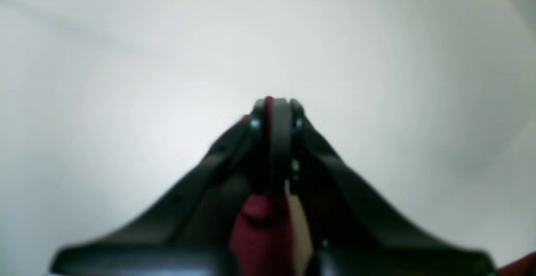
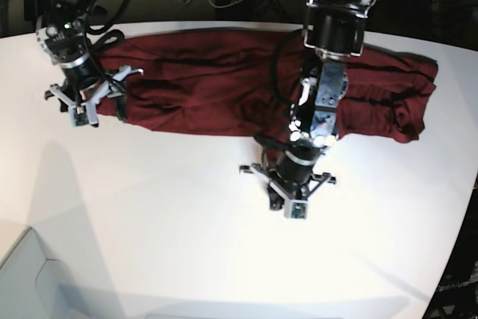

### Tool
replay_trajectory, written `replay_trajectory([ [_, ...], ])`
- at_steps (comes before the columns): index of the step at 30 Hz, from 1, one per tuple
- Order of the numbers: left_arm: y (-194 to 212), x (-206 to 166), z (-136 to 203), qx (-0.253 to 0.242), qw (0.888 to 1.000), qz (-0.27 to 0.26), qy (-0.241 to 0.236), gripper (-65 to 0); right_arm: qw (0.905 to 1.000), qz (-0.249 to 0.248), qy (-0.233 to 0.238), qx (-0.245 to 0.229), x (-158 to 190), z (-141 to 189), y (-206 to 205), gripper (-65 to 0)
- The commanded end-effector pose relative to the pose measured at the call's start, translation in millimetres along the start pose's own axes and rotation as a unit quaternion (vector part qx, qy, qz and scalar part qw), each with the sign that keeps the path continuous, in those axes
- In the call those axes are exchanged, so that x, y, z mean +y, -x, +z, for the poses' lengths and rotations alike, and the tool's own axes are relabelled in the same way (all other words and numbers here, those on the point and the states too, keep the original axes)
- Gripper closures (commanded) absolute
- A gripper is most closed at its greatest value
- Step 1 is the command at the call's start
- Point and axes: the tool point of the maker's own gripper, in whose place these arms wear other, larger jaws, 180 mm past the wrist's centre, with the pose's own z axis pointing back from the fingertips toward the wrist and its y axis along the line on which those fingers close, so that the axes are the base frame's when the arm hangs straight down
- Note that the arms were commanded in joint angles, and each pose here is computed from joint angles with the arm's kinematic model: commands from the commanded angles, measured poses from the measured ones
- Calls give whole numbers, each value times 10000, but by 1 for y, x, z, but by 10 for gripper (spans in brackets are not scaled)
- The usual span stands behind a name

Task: Layout the t-shirt on the table in an organized manner, then fold the t-shirt properly
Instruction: 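Press the sleeve end flat onto the strip with the left gripper, then grasp both ends of the folded strip with both grippers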

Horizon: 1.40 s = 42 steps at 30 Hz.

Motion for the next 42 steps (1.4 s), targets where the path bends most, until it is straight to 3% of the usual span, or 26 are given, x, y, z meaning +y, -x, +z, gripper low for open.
replay_trajectory([
  [1, -25, 7, 7, -414, 9991, 37, -86, -1, 9996, 17, -12, -277, -1, 2, -14, -352],
  [10, -33, 96, 80, -901, 9868, 398, -1284, -1, 9996, 6, -24, -284, 0, 1, -14, -352],
  [22, -5, 196, 163, -797, 9563, 521, -2763, -1, 9992, -109, -234, -317, 20, -2, -16, -352],
  [34, 25, 228, 195, -354, 9615, 188, -2717, -1, 9991, -117, -235, -318, 21, -3, -16, -352],
  [42, 80, 241, 211, 318, 9610, 349, -2724, -1, 9991, -117, -235, -318, 21, -3, -16, -352],
])
